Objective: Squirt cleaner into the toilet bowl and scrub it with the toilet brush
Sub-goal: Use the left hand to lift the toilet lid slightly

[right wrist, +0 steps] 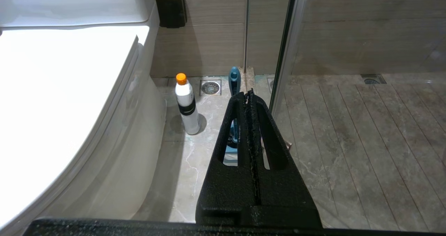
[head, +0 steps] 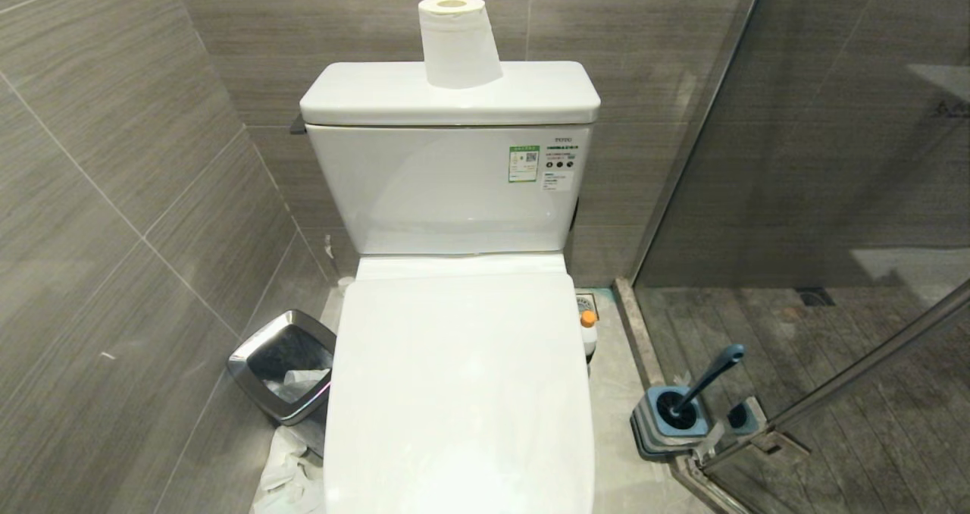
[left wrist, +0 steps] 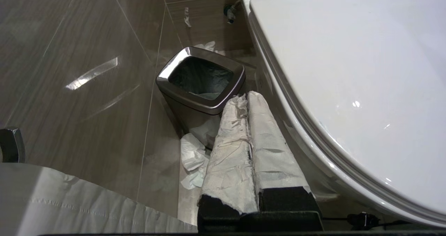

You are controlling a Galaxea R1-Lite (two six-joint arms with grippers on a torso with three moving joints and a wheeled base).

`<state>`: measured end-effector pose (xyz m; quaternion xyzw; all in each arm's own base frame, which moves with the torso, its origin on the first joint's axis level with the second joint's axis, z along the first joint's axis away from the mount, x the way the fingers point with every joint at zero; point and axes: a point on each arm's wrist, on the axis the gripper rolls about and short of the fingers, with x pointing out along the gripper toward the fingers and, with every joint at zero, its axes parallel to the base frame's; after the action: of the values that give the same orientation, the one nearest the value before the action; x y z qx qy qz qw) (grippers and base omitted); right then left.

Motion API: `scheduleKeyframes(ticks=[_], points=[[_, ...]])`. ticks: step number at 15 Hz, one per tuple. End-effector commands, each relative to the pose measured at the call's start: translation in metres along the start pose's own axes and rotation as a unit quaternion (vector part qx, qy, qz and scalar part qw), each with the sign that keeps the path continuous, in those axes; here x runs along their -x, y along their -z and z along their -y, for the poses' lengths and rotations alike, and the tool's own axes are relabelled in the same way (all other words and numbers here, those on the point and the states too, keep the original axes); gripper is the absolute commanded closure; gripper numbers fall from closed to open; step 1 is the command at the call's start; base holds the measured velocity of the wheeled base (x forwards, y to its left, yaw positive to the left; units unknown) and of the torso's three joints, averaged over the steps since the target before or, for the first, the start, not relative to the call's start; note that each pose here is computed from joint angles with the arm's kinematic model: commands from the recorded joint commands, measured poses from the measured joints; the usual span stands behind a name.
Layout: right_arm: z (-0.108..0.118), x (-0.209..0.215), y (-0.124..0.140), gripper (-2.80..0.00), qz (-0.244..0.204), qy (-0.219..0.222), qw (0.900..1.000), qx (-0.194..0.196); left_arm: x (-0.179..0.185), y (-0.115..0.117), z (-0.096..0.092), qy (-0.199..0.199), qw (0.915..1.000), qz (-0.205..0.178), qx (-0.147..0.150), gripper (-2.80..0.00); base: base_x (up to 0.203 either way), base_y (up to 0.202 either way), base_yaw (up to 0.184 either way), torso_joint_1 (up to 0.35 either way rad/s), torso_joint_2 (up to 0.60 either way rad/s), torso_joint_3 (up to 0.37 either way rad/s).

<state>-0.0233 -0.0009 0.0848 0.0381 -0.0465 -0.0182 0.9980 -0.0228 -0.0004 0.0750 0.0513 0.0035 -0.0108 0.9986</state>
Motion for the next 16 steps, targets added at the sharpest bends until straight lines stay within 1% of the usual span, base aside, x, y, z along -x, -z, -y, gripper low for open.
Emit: scheduleKeyframes(ticks=[1,3,8,10,12,14,16], points=[[0.0,-0.001,0.007,0.0,-0.012,0.001,1.0,0.001,0.0,0.0,0.0,-0.001,0.9999,0.0,0.012,0.0,0.0,0.0,0.0,0.0,0.0,0.0],[0.0,-0.001,0.007,0.0,-0.012,0.001,1.0,0.0,0.0,0.0,0.0,-0.003,0.9998,0.0,0.019,0.0,0.0,0.0,0.0,0.0,0.0,0.0],[0.0,-0.001,0.007,0.0,-0.012,0.001,1.0,0.001,0.0,0.0,0.0,0.001,0.9999,0.0,0.011,0.0,0.0,0.0,0.0,0.0,0.0,0.0],[0.0,-0.001,0.007,0.0,-0.012,0.001,1.0,0.001,0.0,0.0,0.0,0.001,1.0,0.0,-0.009,0.0,0.0,0.0,0.0,0.0,0.0,0.0],[0.0,-0.001,0.007,0.0,-0.013,0.001,1.0,0.001,0.002,-0.007,0.0,0.009,0.9987,0.014,-0.048,0.0,0.0,0.0,0.0,0.0,0.0,0.0],[0.0,-0.001,0.007,0.0,-0.012,0.001,1.0,0.0,0.008,-0.024,-0.001,0.027,0.9961,0.044,-0.071,0.0,0.0,0.0,0.0,0.0,0.0,0.0],[0.0,-0.001,0.007,0.0,-0.012,0.001,1.0,0.001,0.016,-0.043,-0.002,0.032,0.9946,0.06,-0.079,0.0,0.0,0.0,0.0,0.0,0.0,0.0]])
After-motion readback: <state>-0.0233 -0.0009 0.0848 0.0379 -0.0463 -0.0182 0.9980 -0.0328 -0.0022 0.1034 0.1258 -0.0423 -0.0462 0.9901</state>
